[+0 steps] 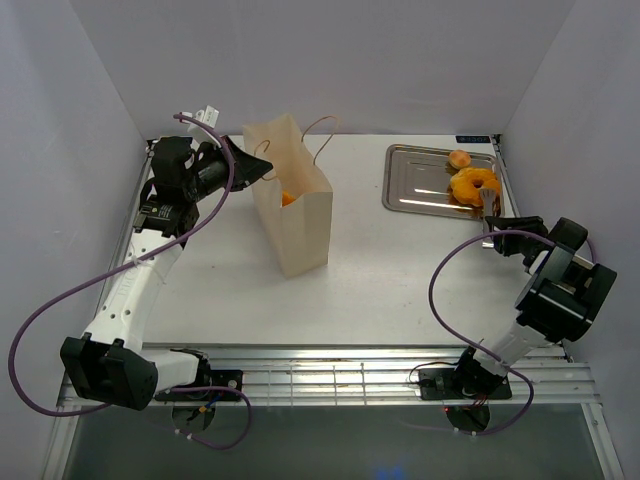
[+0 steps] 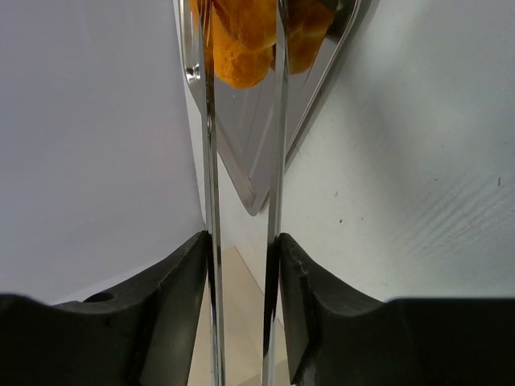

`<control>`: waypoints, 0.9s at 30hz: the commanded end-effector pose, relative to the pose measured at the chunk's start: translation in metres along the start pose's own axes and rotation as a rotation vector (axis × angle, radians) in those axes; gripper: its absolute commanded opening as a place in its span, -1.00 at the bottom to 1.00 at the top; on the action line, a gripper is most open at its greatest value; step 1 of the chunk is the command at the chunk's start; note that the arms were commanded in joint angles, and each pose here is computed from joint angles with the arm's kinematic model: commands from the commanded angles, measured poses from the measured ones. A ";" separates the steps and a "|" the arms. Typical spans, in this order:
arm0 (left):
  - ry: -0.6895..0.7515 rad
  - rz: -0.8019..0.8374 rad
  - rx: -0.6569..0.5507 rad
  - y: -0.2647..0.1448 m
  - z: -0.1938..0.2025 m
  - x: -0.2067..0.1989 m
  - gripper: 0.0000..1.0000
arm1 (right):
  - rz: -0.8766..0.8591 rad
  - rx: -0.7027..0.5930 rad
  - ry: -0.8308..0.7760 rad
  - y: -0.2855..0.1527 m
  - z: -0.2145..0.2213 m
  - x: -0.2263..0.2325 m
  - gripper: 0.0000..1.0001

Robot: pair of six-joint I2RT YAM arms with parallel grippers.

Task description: Place the fake bread into the paper bag

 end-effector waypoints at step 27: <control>-0.014 -0.032 0.001 -0.009 0.005 -0.001 -1.00 | -0.335 0.128 -0.227 -0.042 0.049 0.108 -0.85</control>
Point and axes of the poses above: each gripper's point midway between its finger pads, its own y axis out along the fingers, its own x axis along the line the jaws close on, z = x × y, the point moved 8 cm from there along -y, back along the fingers, and after that the axes turned 7 degrees about y, right-handed, at the moved point
